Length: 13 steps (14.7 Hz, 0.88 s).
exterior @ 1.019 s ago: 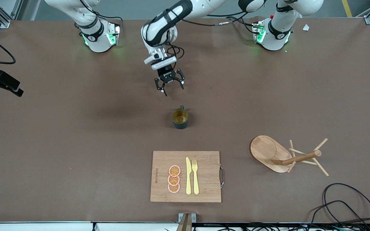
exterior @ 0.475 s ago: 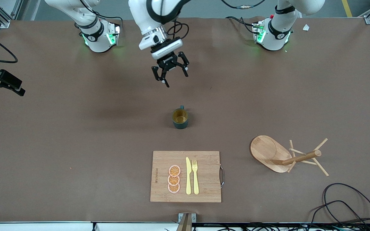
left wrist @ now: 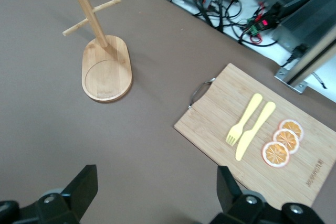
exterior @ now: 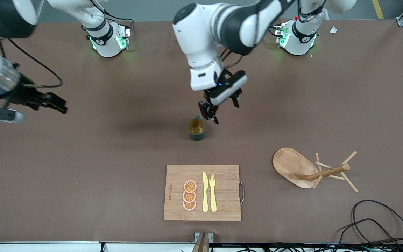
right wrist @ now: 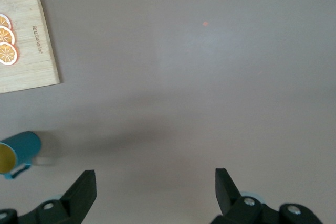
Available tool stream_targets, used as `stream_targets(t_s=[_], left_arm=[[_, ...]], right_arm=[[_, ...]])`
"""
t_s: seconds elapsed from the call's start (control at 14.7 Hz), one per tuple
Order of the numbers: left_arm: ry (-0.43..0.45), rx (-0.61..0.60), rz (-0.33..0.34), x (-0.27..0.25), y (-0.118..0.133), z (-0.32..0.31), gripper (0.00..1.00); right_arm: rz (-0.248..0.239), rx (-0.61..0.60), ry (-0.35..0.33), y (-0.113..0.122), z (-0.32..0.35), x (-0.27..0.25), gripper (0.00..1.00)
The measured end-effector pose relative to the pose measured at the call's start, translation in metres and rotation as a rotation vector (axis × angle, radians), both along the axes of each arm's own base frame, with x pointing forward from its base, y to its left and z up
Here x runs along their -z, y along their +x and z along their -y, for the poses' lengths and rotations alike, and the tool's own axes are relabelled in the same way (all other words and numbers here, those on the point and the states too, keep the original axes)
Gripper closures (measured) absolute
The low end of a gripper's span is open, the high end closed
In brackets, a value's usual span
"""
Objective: Transfer cup from left to right arm and place
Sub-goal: 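Raise the left gripper away while the right gripper reaches the mug, then grasp the teal mug with the right gripper while the left gripper retracts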
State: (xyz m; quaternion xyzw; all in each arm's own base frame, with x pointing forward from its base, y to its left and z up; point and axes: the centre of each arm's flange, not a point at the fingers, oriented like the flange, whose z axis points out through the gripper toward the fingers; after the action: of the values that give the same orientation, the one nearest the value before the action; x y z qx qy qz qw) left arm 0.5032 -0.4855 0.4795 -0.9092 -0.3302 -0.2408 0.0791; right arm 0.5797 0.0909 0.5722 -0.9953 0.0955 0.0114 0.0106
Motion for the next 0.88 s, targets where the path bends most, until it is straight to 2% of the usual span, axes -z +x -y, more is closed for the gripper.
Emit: stream_targets(t_s=[0.2,0.41,0.54,0.75,0.88], left_arm=[[-0.139,-0.028,-0.063,-0.009,0.044,-0.039,0.00],[-0.168,0.023,-0.132,-0.012,0.095,-0.105,0.00],[-0.217,0.065,-0.187,-0.021,0.121,-0.150,0.00],[-0.281,0.174,-0.214,-0.060,0.143,-0.221,0.00],[-0.292,0.260,-0.258,-0.086,0.142,-0.263,0.00]], right_arm=[[-0.013,0.053,0.039,0.007,-0.070,0.033,0.00],[-0.023,0.128,0.051,0.011,-0.140,0.074,0.00],[-0.036,0.197,0.062,0.013,-0.192,0.100,0.00],[-0.007,0.303,0.085,0.027,-0.263,0.139,0.00],[0.020,0.351,0.108,0.041,-0.296,0.171,0.00]])
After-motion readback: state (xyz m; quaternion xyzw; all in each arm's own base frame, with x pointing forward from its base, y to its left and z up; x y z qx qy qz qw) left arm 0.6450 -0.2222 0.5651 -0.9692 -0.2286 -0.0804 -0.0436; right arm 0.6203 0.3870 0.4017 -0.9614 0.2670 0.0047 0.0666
